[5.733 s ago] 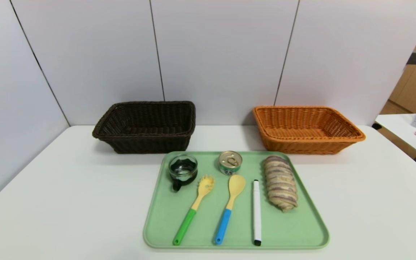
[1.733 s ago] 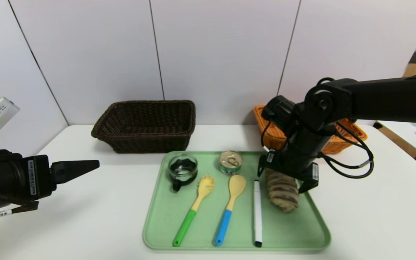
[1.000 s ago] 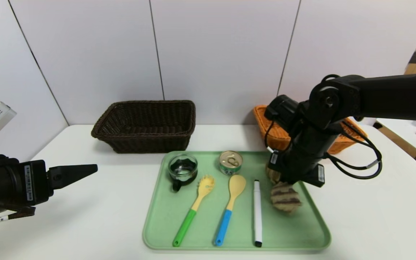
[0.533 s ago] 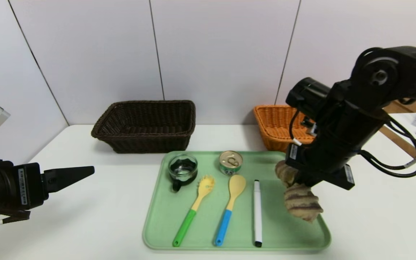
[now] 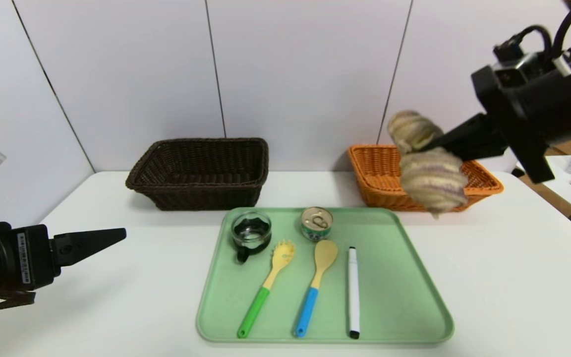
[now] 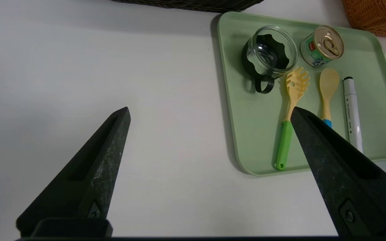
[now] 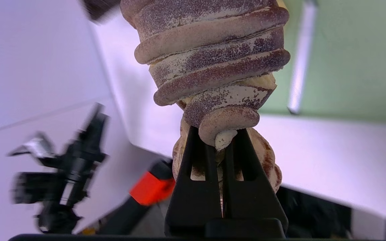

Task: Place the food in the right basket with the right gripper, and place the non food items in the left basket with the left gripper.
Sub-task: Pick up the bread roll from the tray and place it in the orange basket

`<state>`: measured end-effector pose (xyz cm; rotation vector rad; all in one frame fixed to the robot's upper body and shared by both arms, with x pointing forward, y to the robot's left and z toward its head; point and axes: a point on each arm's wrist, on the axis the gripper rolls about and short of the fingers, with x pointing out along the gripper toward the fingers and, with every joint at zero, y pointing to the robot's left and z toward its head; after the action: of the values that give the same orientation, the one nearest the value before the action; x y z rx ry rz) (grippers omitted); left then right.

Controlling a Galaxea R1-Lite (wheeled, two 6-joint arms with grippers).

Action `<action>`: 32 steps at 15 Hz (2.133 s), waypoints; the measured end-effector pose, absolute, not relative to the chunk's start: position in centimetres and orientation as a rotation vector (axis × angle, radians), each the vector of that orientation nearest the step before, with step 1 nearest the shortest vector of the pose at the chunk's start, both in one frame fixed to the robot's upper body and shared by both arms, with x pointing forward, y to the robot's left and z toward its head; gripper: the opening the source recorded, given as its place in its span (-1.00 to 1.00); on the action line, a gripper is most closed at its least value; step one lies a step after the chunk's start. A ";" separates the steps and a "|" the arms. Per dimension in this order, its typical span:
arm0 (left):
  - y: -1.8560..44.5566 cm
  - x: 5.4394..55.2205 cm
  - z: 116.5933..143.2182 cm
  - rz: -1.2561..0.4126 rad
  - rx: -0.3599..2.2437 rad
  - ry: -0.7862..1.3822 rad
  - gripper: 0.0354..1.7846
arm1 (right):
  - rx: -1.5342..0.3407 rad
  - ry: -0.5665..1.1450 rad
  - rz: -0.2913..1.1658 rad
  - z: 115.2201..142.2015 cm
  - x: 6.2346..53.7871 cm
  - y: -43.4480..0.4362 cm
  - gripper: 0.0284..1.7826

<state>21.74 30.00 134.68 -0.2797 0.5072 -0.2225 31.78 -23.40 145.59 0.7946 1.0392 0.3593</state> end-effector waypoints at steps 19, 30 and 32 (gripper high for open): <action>30.1 21.3 134.1 -0.220 -0.276 0.530 0.89 | 1.305 0.647 -0.314 136.0 50.0 -30.3 -0.84; 30.1 21.3 133.8 -0.218 -0.275 0.540 0.89 | 1.319 0.639 -0.297 135.7 50.6 -30.7 0.49; 30.1 21.2 133.8 -0.219 -0.275 0.537 0.89 | 1.323 0.623 -0.287 136.0 50.6 -30.6 0.59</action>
<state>21.20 30.13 133.81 -0.2749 0.5368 -0.2186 50.58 -30.63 136.00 1.3229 0.6234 -0.2873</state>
